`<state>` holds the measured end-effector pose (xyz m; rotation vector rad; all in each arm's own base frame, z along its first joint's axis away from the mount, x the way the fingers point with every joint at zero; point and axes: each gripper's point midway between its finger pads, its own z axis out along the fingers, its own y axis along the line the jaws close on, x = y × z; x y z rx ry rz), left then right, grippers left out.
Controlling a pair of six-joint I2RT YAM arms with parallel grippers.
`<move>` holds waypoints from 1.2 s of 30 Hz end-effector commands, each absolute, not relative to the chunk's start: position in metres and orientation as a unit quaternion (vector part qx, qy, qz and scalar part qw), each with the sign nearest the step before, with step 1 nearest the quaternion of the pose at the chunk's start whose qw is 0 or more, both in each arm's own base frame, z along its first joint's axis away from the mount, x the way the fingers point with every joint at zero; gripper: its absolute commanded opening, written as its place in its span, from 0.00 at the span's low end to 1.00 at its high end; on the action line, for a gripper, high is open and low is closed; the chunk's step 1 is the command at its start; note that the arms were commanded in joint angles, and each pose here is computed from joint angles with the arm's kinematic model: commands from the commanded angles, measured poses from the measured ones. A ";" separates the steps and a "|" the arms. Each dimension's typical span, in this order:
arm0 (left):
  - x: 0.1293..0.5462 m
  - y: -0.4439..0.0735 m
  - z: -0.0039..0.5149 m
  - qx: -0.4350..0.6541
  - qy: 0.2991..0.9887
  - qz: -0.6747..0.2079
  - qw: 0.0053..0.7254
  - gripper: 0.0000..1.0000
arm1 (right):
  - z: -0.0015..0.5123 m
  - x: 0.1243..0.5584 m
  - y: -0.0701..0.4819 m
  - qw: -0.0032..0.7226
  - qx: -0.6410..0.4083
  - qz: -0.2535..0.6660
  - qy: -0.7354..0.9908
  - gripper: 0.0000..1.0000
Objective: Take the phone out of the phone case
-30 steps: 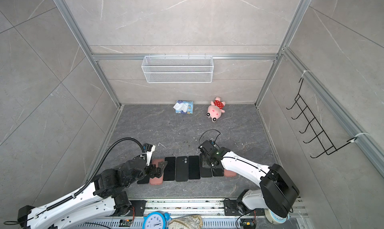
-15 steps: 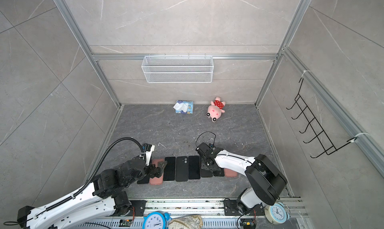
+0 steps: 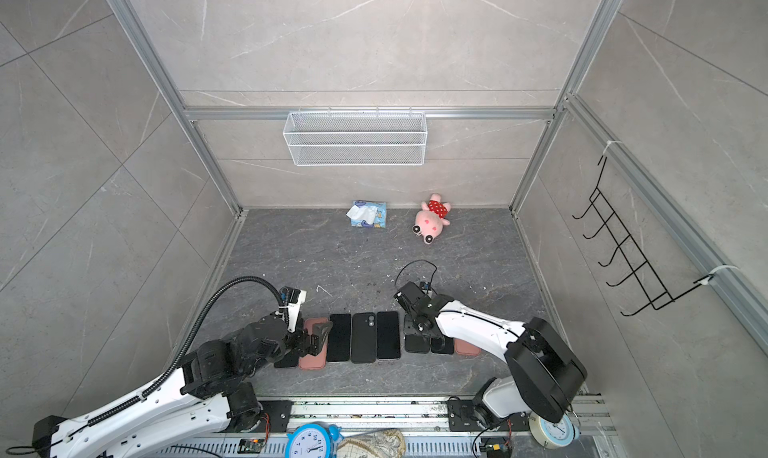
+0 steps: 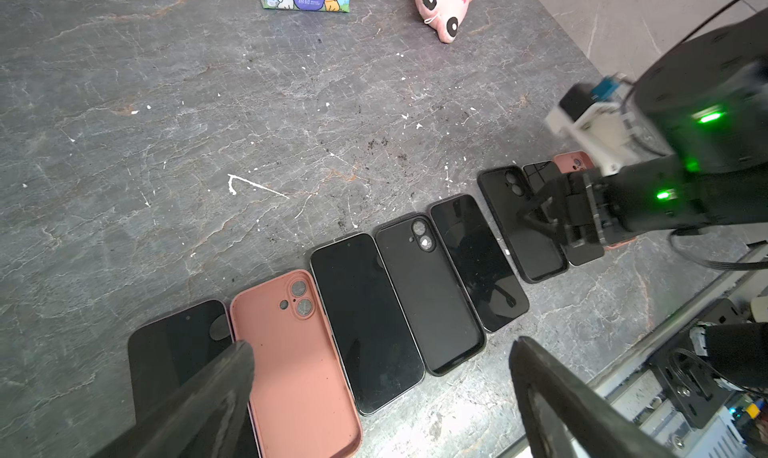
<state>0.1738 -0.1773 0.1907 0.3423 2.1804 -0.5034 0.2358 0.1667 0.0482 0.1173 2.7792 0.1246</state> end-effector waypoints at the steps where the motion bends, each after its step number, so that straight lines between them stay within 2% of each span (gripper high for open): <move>1: 0.184 -0.170 0.194 0.125 0.862 -0.182 0.456 0.98 | 0.088 0.249 0.164 0.244 0.021 0.061 0.967 0.66; 6: 0.207 -0.166 0.195 0.121 0.859 -0.149 0.475 0.99 | 0.112 0.267 0.124 0.282 0.069 0.063 0.955 0.75; 10: 0.254 -0.126 0.183 0.037 0.864 -0.096 0.493 0.99 | 0.148 0.287 0.100 0.384 0.088 0.045 0.918 0.99; 15: 0.303 -0.039 0.172 -0.073 0.813 0.018 0.578 0.99 | 0.140 0.322 0.060 0.452 0.093 -0.066 0.885 0.99; 19: 0.320 0.015 0.174 -0.111 0.771 0.068 0.623 0.99 | 0.152 0.353 0.060 0.535 0.054 -0.090 0.839 0.99; 23: 0.340 0.025 0.145 -0.092 0.786 0.064 0.608 0.99 | 0.166 0.370 0.067 0.592 -0.004 -0.104 0.799 0.99; 26: 0.349 0.031 0.124 -0.082 0.794 0.094 0.595 0.99 | 0.166 0.362 0.065 0.636 -0.024 -0.105 0.764 1.00; 27: 0.350 0.021 0.122 -0.064 0.800 0.070 0.593 0.99 | 0.164 0.357 0.069 0.635 -0.035 -0.086 0.767 1.00; 29: 0.358 0.026 0.121 -0.055 0.795 0.080 0.599 0.99 | 0.175 0.355 0.059 0.673 -0.010 -0.070 0.736 1.00; 31: 0.378 0.024 0.096 -0.038 0.818 0.066 0.571 0.99 | 0.165 0.348 0.067 0.649 -0.048 -0.056 0.757 1.00; 33: 0.387 0.026 0.086 -0.037 0.842 0.018 0.538 0.99 | 0.167 0.338 0.059 0.664 -0.021 -0.049 0.746 1.00; 35: 0.386 0.033 0.087 -0.050 0.829 0.016 0.557 0.99 | 0.166 0.328 0.056 0.676 -0.030 -0.052 0.734 1.00; 36: 0.386 0.030 0.087 -0.040 0.830 0.012 0.556 0.99 | 0.149 0.326 0.058 0.645 -0.044 -0.054 0.761 1.00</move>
